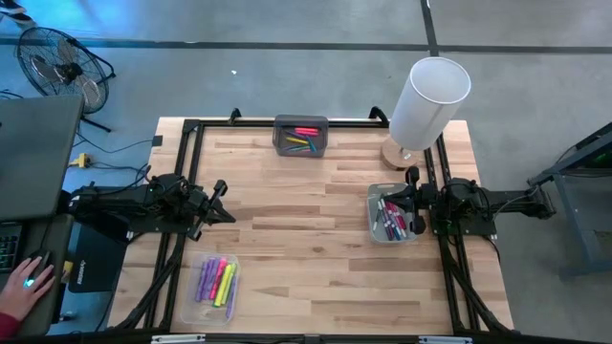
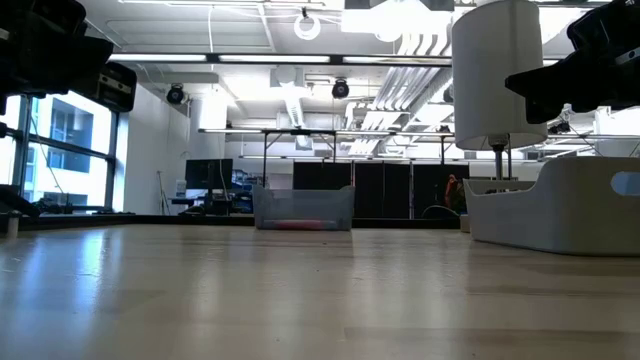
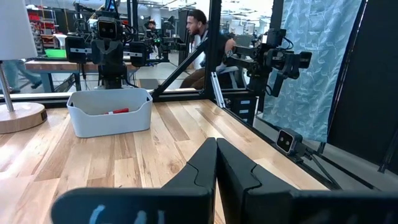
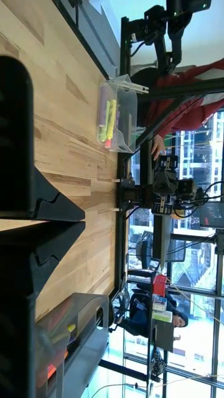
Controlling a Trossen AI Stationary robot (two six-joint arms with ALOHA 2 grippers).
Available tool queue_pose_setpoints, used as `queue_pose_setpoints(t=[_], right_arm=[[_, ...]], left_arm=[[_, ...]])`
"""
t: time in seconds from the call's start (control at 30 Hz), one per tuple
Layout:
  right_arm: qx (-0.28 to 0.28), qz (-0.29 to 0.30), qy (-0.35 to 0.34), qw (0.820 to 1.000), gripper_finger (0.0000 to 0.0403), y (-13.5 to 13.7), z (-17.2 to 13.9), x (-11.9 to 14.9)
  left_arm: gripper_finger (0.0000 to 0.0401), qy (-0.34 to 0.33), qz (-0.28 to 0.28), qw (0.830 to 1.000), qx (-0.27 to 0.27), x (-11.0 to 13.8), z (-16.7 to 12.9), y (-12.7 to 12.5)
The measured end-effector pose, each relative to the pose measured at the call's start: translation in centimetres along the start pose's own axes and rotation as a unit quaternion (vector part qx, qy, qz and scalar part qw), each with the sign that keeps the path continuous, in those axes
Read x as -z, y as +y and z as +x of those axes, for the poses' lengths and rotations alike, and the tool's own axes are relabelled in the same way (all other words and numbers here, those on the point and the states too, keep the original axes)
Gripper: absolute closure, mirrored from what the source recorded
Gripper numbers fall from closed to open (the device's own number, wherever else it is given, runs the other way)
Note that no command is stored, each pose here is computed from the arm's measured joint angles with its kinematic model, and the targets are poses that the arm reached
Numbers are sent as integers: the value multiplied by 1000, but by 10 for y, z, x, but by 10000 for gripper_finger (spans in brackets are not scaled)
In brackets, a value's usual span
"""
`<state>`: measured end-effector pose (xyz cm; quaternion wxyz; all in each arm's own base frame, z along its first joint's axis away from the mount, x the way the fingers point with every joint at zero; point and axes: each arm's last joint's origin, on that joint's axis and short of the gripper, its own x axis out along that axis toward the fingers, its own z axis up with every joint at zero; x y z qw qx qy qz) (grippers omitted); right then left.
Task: Pick & Place Markers
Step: Return to Home Position
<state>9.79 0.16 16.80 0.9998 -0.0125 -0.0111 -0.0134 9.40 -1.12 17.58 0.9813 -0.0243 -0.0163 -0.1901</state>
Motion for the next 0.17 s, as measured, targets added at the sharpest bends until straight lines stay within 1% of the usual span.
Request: queue_pose_setpoints(t=[0.17], right_arm=[[0,0,0,1000,402,0,0,0]], left_arm=[[400,0,0,1000,0,0,0,0]])
